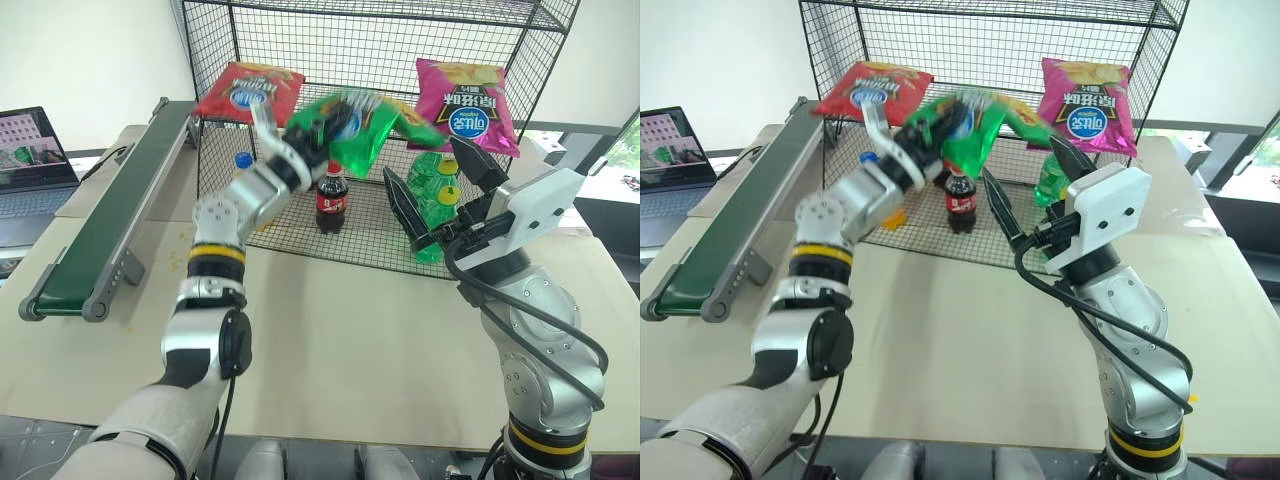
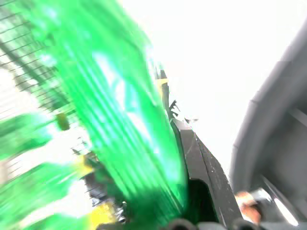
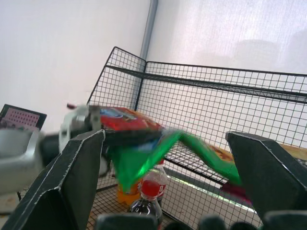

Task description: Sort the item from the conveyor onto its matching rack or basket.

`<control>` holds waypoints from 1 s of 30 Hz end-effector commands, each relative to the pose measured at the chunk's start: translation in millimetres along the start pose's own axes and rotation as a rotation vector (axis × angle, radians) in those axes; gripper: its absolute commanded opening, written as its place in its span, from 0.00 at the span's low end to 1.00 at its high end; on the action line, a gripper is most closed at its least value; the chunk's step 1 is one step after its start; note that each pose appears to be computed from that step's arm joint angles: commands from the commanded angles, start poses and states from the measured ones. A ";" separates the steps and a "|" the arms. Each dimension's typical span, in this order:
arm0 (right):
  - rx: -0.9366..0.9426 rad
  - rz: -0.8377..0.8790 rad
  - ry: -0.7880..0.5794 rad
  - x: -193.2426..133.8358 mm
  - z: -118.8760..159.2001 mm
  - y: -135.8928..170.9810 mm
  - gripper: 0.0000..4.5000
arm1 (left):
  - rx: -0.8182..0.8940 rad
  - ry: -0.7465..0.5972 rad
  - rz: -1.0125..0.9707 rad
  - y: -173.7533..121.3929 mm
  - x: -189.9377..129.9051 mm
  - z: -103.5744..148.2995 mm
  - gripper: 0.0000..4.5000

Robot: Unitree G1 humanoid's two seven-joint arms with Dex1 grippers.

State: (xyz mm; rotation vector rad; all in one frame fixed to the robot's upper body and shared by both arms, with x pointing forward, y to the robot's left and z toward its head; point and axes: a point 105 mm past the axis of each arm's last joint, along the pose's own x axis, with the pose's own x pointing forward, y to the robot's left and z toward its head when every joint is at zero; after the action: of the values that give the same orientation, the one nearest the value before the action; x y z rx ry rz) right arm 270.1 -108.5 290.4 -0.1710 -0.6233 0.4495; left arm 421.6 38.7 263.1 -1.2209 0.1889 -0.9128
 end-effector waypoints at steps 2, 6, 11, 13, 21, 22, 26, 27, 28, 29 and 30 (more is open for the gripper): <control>-0.005 0.020 -0.061 4.6 14.7 2.2 1.00 | 0.098 -0.021 -0.132 -61.7 10.6 3.7 0.02; -0.002 0.036 -0.062 6.7 14.5 3.2 1.00 | 0.105 -0.055 -0.119 -68.8 11.2 7.5 0.02; -0.009 0.040 -0.067 8.7 15.8 2.0 1.00 | 0.075 -0.134 -0.004 -56.1 14.1 18.7 0.02; -0.018 0.037 -0.064 8.5 16.6 1.4 1.00 | 0.065 -0.170 0.090 -45.3 16.1 21.0 0.02; -0.052 -0.020 -0.033 6.5 13.4 -4.3 1.00 | 0.038 -0.208 0.187 -42.6 33.0 4.9 0.02; -0.052 -0.023 -0.033 6.6 13.5 -3.7 1.00 | 0.038 -0.209 0.185 -43.9 35.1 3.6 0.02; -0.050 -0.029 -0.030 6.7 13.1 -1.8 1.00 | 0.014 -0.218 0.185 -46.5 41.6 0.5 0.02; -0.050 -0.031 -0.029 6.6 13.1 -1.9 1.00 | 0.010 -0.224 0.187 -46.9 43.1 0.4 0.02; -0.050 -0.033 -0.029 6.6 13.0 -1.9 1.00 | 0.007 -0.233 0.187 -47.5 44.6 1.0 0.02; -0.051 -0.036 -0.027 6.5 13.0 -2.0 1.00 | 0.009 -0.246 0.185 -49.1 47.0 2.0 0.02; -0.053 -0.039 -0.026 6.4 13.0 -2.1 1.00 | 0.015 -0.261 0.183 -50.5 49.1 3.3 0.02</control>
State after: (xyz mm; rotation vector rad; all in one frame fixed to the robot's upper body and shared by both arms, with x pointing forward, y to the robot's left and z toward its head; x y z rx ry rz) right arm 277.8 -108.1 295.4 -0.1982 -0.6122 0.4081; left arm 436.7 20.6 299.1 -1.2631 0.1372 -0.5318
